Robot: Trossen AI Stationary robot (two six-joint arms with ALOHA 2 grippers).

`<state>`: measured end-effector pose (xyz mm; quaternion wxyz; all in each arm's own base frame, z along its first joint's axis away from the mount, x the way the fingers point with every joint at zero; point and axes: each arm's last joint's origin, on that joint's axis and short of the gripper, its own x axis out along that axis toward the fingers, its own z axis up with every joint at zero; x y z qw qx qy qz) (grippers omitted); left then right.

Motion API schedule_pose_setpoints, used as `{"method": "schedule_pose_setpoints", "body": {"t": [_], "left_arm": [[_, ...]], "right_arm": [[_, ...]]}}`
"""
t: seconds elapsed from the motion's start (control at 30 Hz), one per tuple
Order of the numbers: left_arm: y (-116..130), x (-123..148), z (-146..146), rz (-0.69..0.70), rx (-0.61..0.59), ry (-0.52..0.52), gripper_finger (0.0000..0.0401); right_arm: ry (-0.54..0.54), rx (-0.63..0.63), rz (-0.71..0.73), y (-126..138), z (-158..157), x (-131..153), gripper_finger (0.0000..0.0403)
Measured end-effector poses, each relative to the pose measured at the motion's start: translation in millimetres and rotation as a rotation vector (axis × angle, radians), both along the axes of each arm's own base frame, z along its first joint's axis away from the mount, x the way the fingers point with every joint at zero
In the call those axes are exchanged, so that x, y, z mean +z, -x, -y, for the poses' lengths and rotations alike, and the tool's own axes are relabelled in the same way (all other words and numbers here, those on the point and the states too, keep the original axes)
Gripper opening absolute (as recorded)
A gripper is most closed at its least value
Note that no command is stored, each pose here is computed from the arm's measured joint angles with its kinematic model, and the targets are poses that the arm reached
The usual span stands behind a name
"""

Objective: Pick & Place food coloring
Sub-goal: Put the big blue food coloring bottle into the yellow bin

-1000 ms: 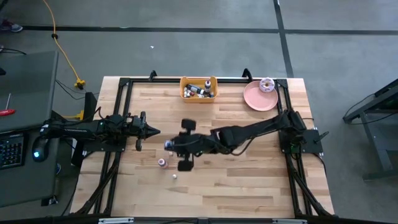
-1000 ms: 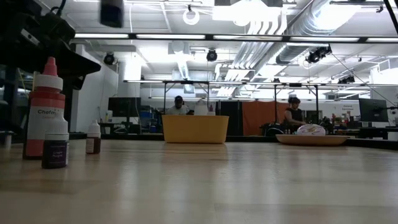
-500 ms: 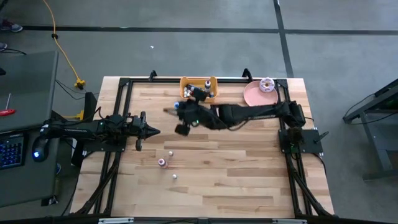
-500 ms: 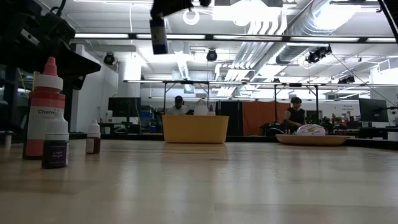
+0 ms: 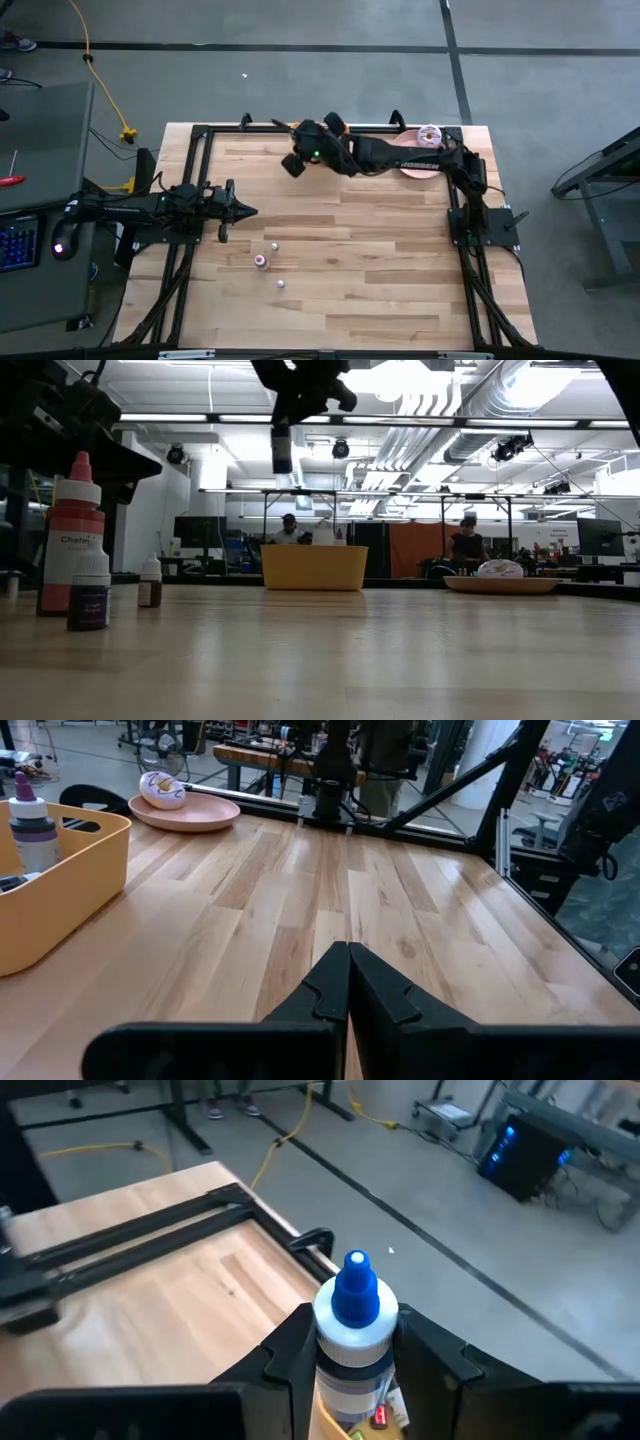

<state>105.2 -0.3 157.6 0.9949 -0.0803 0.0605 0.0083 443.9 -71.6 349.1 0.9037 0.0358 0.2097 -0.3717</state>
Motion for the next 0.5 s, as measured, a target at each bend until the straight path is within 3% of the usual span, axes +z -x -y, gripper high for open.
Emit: {"method": "schedule_pose_setpoints", "body": {"t": [0.5], "left_arm": [[0, 0, 0, 0.000, 0.001, 0.000, 0.0001]], "right_arm": [[-0.125, -0.198, -0.044, 22, 63, -14, 0.0104]]}}
